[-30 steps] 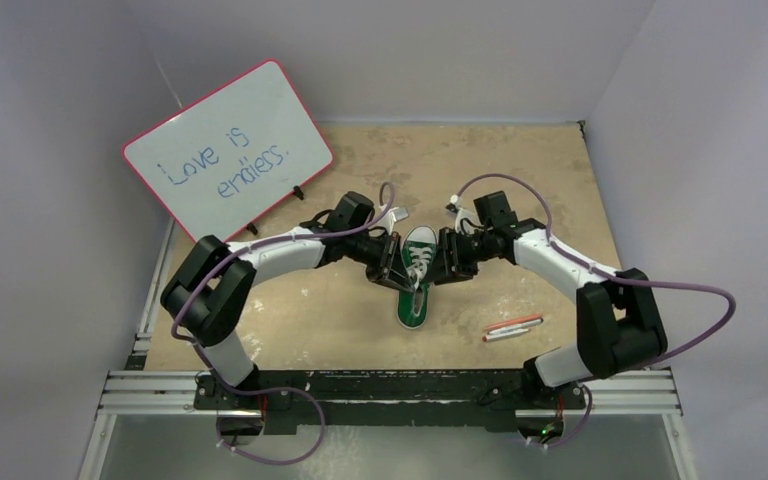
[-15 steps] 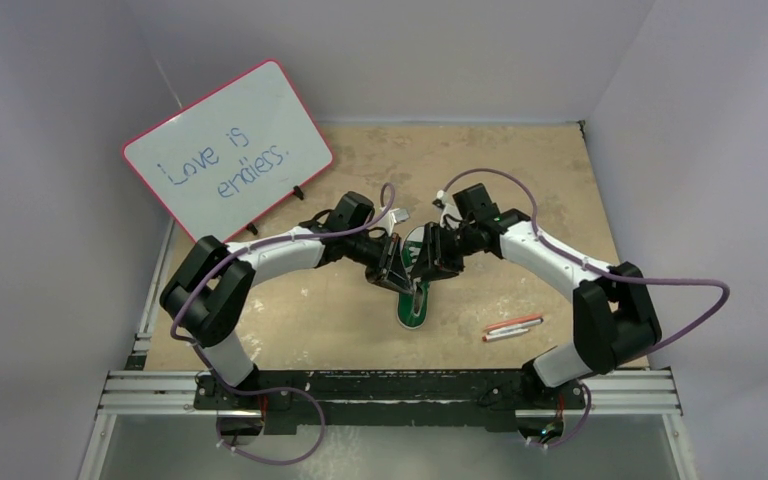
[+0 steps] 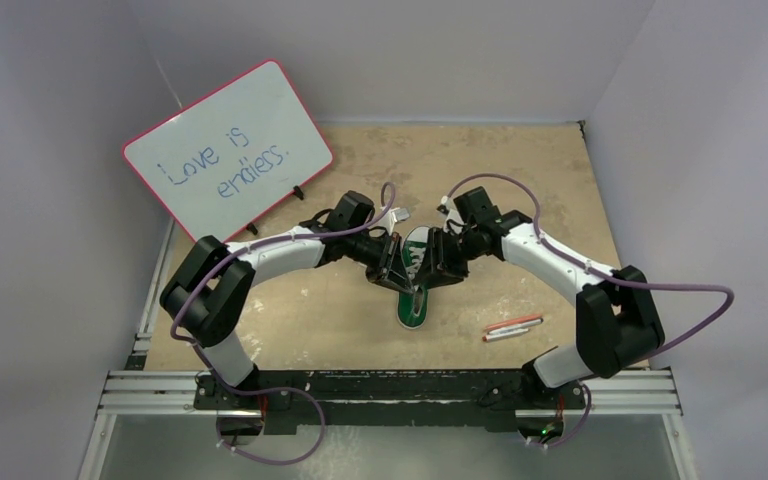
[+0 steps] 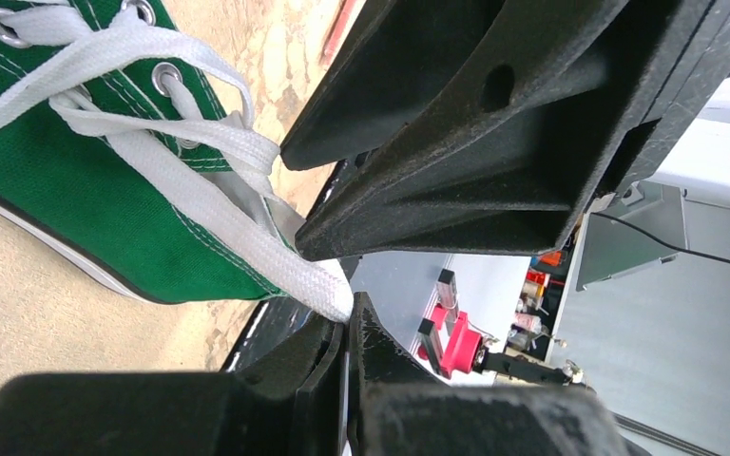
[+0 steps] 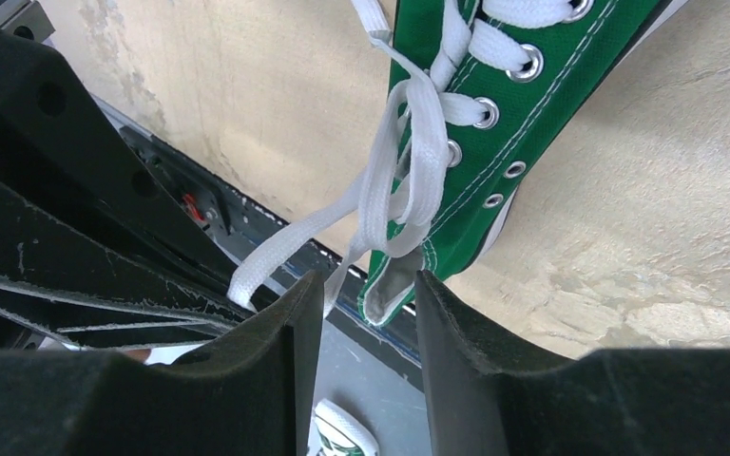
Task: Tie the shoes
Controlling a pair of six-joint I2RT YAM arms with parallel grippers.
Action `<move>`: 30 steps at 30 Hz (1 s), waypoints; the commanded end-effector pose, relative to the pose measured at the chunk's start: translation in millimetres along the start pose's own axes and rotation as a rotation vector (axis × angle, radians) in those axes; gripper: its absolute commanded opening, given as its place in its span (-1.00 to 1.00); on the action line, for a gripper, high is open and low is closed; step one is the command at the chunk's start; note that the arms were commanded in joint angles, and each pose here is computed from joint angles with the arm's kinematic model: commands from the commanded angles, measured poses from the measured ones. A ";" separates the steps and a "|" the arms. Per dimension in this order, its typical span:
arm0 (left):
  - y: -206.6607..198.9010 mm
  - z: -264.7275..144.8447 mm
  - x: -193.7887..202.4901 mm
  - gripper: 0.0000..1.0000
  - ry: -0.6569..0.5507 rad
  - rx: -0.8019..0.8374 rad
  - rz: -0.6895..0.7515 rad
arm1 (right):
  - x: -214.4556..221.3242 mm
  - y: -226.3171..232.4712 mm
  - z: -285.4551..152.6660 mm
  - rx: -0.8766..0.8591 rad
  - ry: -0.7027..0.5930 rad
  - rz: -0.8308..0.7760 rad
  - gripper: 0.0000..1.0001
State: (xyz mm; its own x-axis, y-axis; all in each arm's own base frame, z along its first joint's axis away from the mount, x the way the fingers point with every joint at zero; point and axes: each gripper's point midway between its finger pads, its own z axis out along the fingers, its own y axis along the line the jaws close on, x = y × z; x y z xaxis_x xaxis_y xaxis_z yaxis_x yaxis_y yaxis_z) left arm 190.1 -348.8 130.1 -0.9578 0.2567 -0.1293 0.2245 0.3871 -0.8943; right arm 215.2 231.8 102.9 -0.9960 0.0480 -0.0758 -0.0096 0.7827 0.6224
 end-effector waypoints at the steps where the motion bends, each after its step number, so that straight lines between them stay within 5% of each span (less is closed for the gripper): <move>1: -28.0 -7.2 -12.7 -1.00 -0.025 0.071 0.102 | 9.8 12.2 2.3 -0.047 0.038 -0.004 -0.14; 7: -32.5 -7.5 -16.2 -1.00 -0.036 0.084 0.108 | 18.3 13.1 8.7 -0.066 0.082 0.002 -0.34; 10: -33.4 -8.6 -16.5 -0.95 -0.038 0.084 0.119 | 26.2 8.1 3.8 -0.040 0.102 0.034 -1.00; 16: 14.8 -33.4 -32.2 -0.23 -0.155 -0.170 0.111 | 28.0 -16.5 -19.9 0.113 0.006 0.031 -1.00; 22: 56.5 -46.2 -53.3 -0.03 -0.304 -0.379 0.146 | 18.1 -29.9 -29.0 0.232 0.011 -0.022 -1.00; 30: 80.6 -32.5 -58.6 0.02 -0.239 -0.530 0.381 | 6.4 -43.4 -39.6 0.315 0.017 -0.045 -1.00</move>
State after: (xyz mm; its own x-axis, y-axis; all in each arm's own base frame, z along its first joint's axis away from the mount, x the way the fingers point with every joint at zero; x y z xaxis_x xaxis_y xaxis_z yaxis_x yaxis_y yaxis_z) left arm 249.7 -303.9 79.4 -0.8826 0.2088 -0.4211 0.4351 0.7018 -0.5640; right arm 205.4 189.1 103.9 -0.9961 0.0336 -0.0818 -0.0029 0.9123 0.4096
